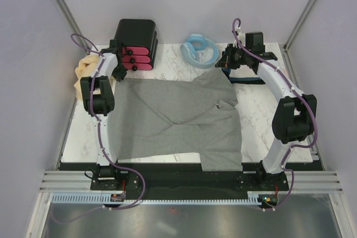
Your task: Fold and stack the t-shirts
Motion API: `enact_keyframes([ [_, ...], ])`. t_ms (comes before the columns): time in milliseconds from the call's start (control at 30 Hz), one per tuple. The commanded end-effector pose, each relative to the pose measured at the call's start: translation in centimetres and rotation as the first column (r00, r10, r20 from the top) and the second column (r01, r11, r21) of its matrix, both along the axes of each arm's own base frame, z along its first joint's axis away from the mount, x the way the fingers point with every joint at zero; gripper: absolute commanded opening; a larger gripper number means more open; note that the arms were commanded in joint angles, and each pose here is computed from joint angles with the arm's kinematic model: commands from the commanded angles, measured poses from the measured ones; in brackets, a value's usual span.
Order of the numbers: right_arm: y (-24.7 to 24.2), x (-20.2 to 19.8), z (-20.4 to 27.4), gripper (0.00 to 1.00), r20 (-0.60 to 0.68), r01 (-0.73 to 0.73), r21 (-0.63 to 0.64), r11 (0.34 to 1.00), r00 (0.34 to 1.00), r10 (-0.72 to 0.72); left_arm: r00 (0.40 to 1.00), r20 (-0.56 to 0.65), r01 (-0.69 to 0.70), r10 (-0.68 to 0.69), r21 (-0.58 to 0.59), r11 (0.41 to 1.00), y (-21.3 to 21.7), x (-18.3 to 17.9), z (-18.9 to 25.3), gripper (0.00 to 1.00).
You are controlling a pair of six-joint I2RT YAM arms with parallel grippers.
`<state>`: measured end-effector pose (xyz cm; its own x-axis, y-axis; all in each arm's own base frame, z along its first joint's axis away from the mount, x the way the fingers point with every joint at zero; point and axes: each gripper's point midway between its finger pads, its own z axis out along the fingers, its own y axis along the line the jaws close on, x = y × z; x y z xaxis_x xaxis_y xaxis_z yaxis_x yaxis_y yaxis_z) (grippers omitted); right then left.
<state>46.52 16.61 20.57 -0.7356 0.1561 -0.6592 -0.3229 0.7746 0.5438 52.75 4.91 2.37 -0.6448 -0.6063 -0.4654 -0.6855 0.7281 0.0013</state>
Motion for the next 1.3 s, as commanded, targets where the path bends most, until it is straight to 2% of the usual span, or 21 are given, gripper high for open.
enact_keyframes([
  [0,0.0,0.8,2.3,0.00,0.062,-0.009,0.030,1.000,0.998,0.007,0.995,-0.087,0.042,-0.042,-0.005,0.999,-0.3,-2.3,-0.6,0.29],
  [300,0.1,0.9,2.5,0.00,0.063,-0.011,0.038,0.999,0.998,0.009,0.988,-0.146,0.053,-0.053,-0.003,0.999,-0.6,-6.0,-0.4,0.28],
  [400,0.1,0.7,2.3,0.00,0.058,-0.012,0.037,0.999,0.998,0.009,0.989,-0.131,0.068,-0.068,-0.004,0.998,-0.8,-6.2,0.0,0.33],
  [600,0.0,0.4,2.0,0.00,0.051,-0.011,0.031,0.999,0.999,0.009,0.996,0.003,0.089,-0.089,0.011,0.996,-0.8,-3.6,3.2,0.36],
  [900,-0.2,0.2,1.8,0.00,0.047,-0.013,0.034,0.999,0.999,0.012,0.992,0.090,0.081,-0.083,0.026,0.996,-0.6,-1.0,5.8,0.36],
  [1033,-0.2,0.3,1.7,0.00,0.042,-0.013,0.036,0.999,0.999,0.012,0.992,0.099,0.080,-0.084,0.037,0.996,-0.5,-0.8,5.8,0.37],
  [1267,-0.2,0.5,1.7,0.00,0.040,-0.015,0.043,0.999,0.999,0.013,0.995,0.048,0.080,-0.083,0.065,0.995,0.1,-0.5,3.3,0.36],
])
